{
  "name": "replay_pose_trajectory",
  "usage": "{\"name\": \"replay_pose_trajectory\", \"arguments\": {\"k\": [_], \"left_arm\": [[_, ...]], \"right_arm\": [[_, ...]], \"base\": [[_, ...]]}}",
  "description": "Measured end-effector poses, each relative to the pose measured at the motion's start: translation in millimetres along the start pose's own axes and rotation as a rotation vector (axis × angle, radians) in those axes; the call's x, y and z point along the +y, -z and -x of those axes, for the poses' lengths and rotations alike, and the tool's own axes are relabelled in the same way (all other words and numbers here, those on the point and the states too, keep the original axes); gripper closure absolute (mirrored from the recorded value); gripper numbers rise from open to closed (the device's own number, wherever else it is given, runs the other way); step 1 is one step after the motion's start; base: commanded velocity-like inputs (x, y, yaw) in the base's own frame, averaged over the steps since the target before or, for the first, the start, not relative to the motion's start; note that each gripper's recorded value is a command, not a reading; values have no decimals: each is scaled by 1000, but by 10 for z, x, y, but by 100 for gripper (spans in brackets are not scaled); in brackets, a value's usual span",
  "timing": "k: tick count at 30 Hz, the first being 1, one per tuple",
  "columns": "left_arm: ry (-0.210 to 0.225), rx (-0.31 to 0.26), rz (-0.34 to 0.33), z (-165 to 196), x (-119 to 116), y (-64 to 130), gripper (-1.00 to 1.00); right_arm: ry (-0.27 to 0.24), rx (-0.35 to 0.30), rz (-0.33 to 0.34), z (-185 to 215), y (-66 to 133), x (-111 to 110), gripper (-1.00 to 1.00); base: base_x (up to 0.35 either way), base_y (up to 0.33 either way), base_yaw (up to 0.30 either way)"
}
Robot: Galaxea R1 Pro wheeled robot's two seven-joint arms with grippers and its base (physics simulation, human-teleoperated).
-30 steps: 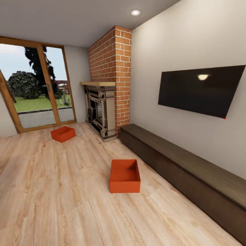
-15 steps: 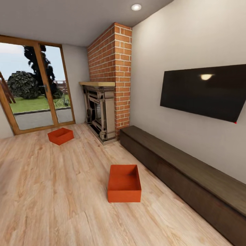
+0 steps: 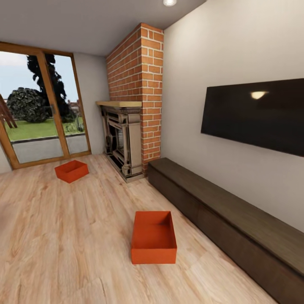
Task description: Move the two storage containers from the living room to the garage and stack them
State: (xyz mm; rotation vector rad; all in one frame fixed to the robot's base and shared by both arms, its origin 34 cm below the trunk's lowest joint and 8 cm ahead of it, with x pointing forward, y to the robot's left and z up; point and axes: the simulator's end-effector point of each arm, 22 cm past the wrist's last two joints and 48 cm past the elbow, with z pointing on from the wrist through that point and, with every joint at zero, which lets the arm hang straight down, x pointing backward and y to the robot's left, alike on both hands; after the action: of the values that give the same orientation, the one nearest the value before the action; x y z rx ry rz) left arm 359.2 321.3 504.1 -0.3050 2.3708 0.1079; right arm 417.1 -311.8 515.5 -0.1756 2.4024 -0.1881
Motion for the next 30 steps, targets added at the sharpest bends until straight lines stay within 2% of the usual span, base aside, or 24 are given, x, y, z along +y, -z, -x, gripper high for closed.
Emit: {"name": "replay_pose_trajectory", "arguments": {"k": [30], "left_arm": [[0,0,3,3,16,-1,-100]], "right_arm": [[-1,0,0,-1,0,-1,-100]], "base": [[325,0,0]]}}
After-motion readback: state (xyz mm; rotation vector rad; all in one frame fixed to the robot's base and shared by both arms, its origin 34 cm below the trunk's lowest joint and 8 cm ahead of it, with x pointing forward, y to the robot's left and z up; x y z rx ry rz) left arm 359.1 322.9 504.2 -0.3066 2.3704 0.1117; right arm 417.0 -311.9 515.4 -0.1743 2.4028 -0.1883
